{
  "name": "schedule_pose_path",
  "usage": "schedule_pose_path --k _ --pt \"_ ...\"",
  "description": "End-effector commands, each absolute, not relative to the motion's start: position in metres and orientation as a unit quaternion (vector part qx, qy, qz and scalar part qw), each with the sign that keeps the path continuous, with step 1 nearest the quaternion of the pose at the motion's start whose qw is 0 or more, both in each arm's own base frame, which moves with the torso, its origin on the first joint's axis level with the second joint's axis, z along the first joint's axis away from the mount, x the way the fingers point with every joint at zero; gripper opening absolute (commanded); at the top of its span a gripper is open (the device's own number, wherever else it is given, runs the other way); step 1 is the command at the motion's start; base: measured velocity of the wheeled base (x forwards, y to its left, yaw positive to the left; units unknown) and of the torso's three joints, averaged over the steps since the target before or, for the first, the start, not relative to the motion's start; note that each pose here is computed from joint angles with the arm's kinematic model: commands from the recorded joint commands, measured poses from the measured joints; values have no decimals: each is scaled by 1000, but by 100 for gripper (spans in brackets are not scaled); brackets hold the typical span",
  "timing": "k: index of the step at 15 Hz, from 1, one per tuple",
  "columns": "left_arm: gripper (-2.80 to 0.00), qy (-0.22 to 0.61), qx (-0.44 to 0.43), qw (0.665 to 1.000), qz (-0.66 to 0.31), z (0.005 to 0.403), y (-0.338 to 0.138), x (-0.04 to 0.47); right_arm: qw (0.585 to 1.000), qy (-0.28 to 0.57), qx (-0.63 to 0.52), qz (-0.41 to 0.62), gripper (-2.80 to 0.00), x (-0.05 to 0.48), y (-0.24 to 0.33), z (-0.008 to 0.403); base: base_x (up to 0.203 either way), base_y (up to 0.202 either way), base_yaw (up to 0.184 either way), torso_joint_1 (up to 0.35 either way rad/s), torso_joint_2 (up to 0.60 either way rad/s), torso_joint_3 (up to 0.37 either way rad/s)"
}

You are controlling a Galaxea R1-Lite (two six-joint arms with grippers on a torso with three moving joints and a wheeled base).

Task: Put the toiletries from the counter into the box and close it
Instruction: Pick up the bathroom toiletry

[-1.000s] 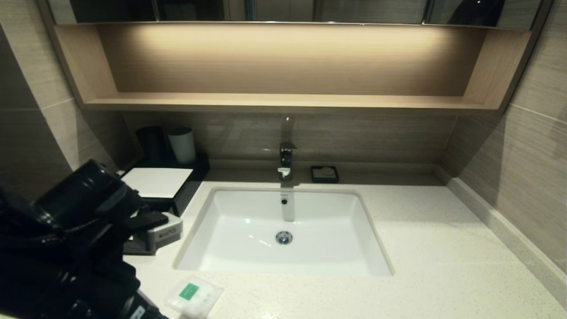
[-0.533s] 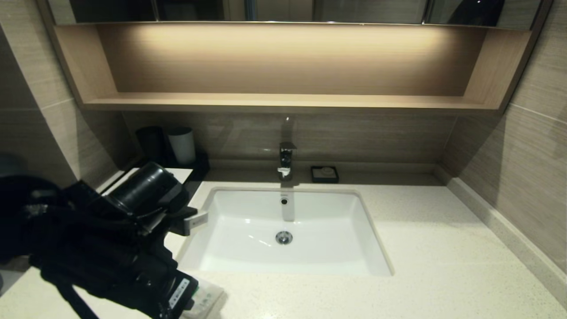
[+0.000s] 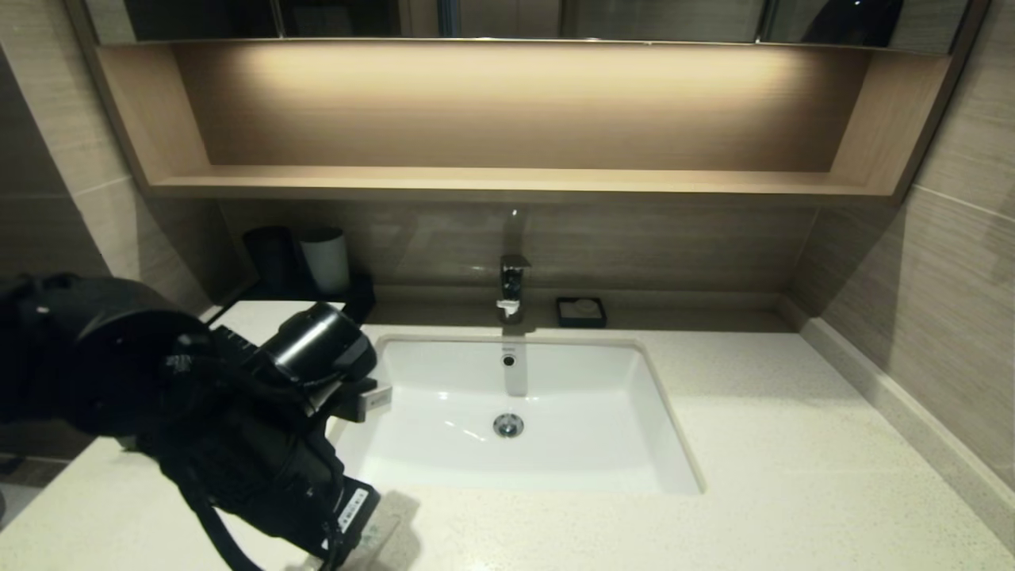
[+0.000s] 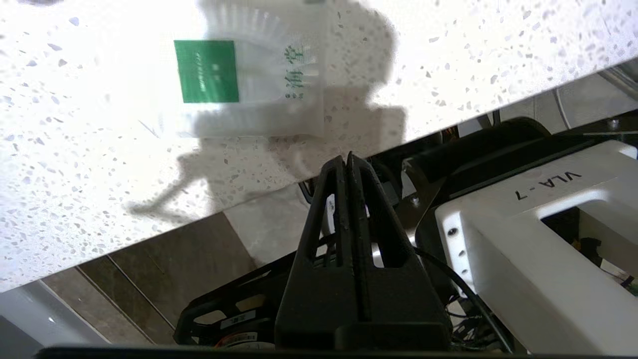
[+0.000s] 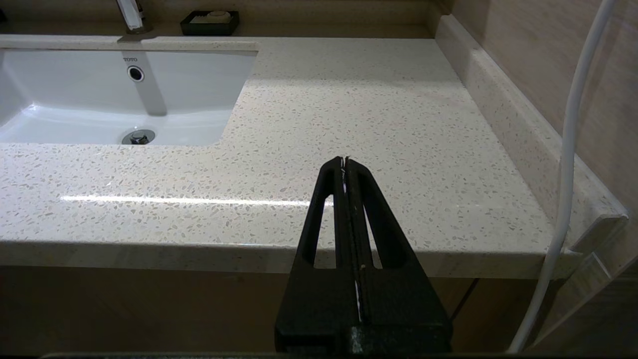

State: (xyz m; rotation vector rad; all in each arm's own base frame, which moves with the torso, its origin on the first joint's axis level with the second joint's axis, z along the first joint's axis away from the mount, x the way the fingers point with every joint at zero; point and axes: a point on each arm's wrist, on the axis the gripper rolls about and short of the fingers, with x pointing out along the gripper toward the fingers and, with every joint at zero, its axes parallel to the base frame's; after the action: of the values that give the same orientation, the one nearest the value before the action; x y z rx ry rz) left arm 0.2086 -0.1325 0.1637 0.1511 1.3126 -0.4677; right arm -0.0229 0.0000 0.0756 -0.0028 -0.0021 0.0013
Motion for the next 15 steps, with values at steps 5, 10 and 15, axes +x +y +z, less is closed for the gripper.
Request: schedule_pose_path --k 5,10,15 --pt "-280 610 41 769 -188 158 -127 235 1000 -1 -2 1 -280 -23 0 75 0 0 0 0 0 0" --pt "-280 587 38 785 -193 173 -134 248 1000 -1 -2 1 -280 -23 0 75 0 0 0 0 0 0" --pt "-280 586 69 783 -195 193 -148 257 1000 -1 -2 1 -280 -23 0 75 0 0 0 0 0 0"
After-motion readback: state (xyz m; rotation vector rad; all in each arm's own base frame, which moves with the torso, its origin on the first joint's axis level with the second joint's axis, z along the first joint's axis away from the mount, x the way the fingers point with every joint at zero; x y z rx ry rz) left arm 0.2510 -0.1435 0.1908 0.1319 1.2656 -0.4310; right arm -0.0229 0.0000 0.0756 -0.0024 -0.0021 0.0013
